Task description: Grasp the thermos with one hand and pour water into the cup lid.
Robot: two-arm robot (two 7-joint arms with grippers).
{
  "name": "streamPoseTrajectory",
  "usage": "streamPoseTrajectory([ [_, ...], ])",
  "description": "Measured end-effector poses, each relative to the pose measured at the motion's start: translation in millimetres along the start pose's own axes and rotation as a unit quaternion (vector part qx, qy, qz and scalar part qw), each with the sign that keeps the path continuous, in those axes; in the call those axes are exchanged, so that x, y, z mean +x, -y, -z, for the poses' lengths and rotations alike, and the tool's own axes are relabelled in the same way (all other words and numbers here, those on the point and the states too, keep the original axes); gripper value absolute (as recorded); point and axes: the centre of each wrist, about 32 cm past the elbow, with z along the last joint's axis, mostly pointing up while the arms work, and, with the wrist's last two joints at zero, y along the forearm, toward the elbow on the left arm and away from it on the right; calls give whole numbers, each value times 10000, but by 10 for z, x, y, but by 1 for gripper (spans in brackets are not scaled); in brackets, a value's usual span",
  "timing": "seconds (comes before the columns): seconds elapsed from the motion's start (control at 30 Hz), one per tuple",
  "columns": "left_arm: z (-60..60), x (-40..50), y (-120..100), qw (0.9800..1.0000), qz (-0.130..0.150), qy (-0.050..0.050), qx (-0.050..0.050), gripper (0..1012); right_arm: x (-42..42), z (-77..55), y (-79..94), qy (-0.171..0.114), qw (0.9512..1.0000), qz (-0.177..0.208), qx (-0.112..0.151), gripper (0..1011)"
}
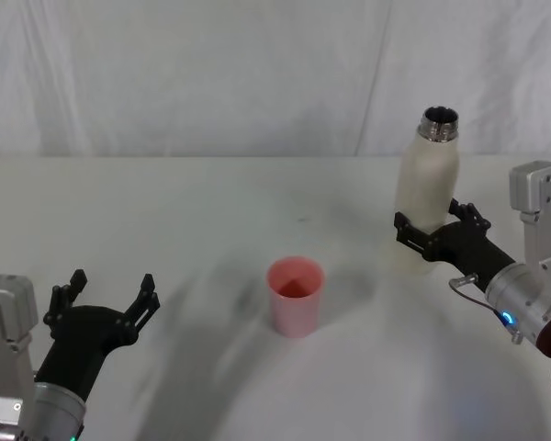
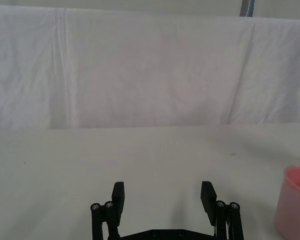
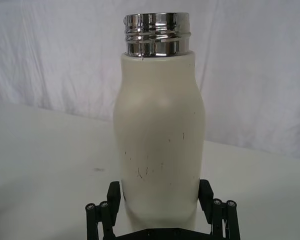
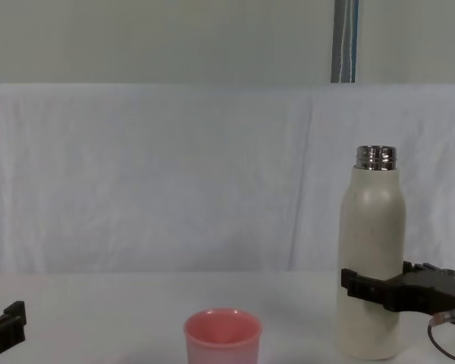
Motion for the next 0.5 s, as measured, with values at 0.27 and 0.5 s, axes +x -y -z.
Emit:
streamPoseTrajectory([
  [0.27,0,0,0,10000,0,0,0,1001,4,-2,42,6,10000,1,-9,1001],
  [0.5,0,0,0,10000,0,0,0,1001,1,-19,131,12,10000,18,-24,1001],
])
